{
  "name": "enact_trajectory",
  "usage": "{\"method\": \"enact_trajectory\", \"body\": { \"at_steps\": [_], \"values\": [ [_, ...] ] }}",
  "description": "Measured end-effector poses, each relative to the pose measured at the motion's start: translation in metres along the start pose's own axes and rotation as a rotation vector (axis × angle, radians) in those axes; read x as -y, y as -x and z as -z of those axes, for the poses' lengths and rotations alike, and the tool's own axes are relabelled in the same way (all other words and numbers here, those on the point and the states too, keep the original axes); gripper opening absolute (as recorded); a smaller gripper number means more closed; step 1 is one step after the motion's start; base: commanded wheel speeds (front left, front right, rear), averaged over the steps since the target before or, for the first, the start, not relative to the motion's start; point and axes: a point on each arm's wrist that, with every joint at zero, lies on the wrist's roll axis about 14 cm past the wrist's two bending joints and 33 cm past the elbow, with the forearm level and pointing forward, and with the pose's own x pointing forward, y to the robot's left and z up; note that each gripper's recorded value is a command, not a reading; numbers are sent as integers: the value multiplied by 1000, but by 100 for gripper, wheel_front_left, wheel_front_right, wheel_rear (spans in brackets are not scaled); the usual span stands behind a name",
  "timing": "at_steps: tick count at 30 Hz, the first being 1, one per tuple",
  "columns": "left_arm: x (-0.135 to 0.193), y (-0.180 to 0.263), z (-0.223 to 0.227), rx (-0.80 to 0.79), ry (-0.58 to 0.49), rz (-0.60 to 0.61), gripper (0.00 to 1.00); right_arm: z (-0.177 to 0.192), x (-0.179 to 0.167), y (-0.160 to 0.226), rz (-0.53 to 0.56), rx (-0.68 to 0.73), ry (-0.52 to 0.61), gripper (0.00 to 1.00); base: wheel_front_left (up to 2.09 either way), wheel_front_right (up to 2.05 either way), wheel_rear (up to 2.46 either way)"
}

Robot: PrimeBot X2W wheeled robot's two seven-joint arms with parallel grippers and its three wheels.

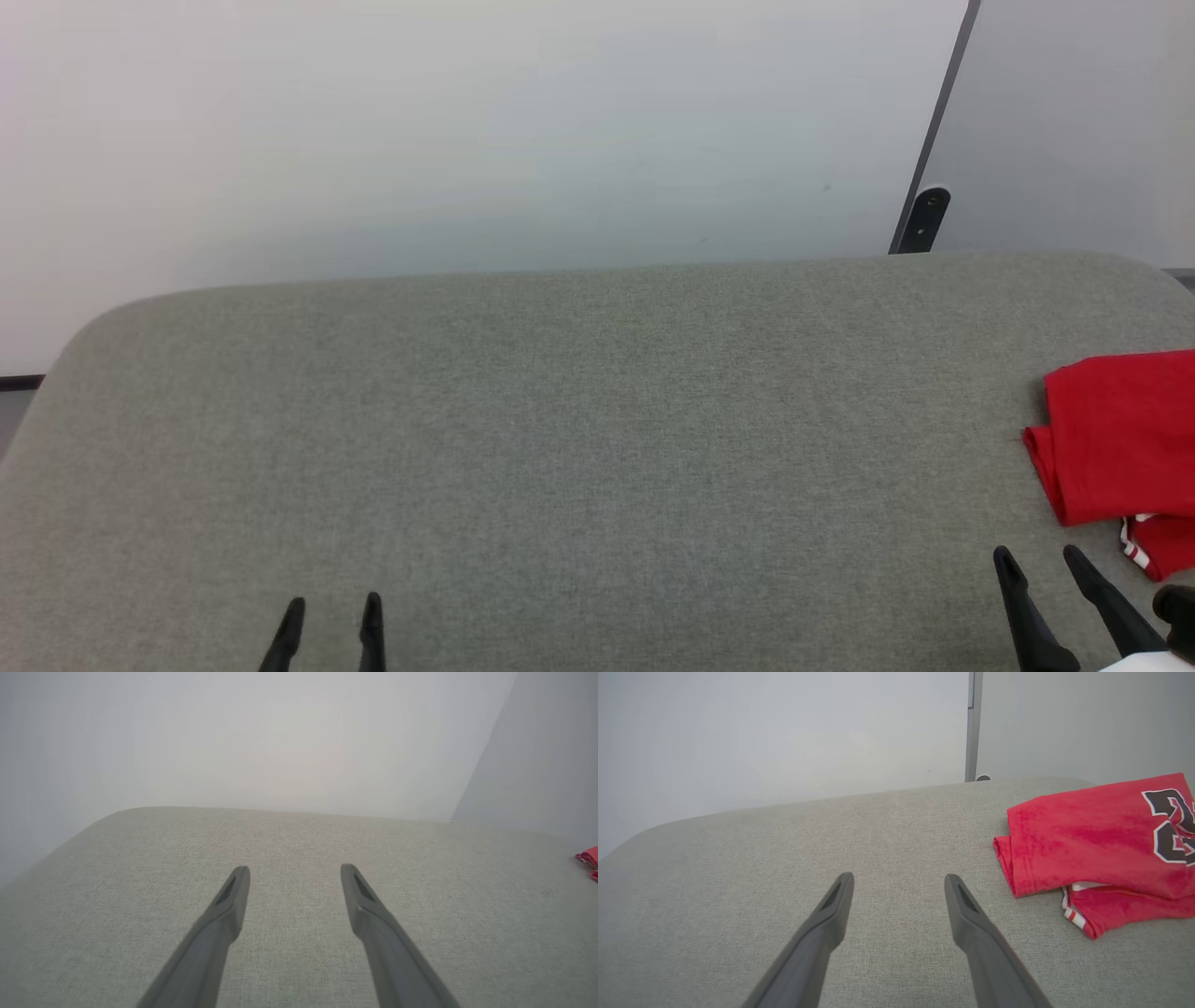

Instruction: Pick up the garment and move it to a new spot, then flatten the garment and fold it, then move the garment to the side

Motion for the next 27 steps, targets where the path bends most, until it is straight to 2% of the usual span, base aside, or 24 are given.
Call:
{"method": "enact_trajectory", "body": {
  "at_steps": [27],
  "values": [
    [1,-2,-5,7,-21,3,100,-3,-5,3,-12,11,3,100,0,0,0]
  ]
}}
